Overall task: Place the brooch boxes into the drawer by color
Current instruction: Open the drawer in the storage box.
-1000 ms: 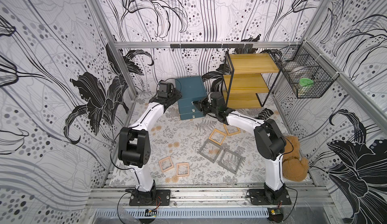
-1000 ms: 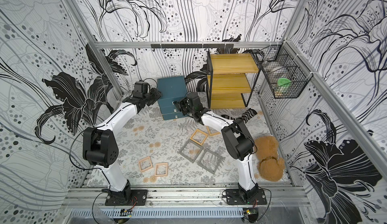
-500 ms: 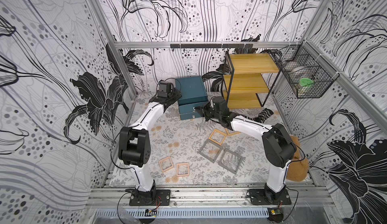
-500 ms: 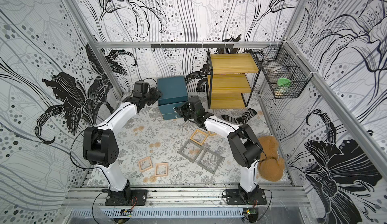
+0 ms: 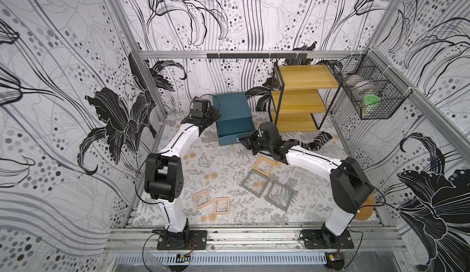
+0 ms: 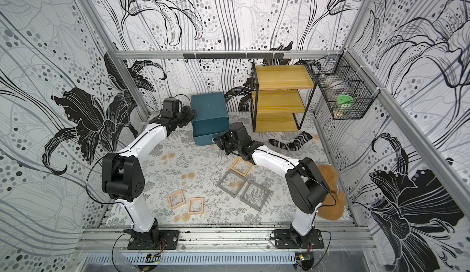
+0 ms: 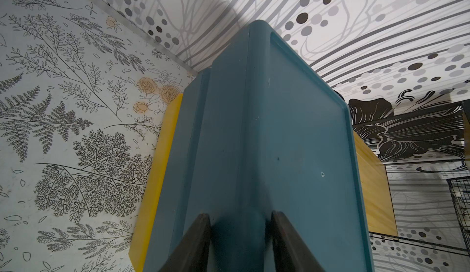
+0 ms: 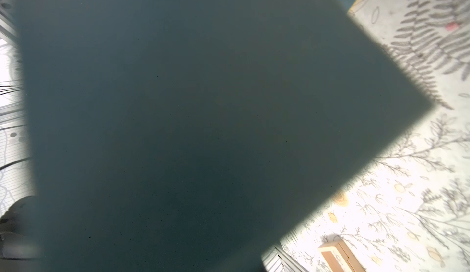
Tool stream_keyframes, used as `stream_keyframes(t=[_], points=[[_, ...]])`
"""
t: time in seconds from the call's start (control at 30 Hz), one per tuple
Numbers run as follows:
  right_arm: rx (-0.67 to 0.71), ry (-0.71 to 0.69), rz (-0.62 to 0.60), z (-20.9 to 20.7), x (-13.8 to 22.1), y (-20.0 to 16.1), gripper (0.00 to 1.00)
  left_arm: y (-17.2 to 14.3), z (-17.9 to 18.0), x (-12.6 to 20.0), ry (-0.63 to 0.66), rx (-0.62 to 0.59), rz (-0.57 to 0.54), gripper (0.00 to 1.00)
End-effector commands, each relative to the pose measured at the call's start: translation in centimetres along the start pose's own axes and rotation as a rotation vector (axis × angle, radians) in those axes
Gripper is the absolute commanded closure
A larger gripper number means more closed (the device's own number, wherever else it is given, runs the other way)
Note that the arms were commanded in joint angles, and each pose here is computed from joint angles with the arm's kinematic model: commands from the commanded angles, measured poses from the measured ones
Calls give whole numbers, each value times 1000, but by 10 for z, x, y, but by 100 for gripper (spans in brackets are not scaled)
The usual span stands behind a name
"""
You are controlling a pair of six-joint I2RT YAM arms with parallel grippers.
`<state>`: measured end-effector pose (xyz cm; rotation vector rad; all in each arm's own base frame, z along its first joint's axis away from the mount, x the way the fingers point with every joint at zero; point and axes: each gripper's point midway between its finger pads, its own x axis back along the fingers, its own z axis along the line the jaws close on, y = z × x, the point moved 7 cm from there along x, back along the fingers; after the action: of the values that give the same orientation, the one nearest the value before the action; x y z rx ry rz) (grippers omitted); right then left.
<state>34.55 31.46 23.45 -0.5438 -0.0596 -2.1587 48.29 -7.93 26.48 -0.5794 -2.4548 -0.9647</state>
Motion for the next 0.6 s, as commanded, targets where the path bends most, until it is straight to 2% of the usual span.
stream_keyframes(t=[0.0, 0.57], points=[[-37, -69, 0, -12, 11, -6, 100, -2, 3, -10, 5, 9, 23, 57], [-82, -190, 32, -25, 21, -25, 100, -3, 3, -10, 0, 13, 23, 57]])
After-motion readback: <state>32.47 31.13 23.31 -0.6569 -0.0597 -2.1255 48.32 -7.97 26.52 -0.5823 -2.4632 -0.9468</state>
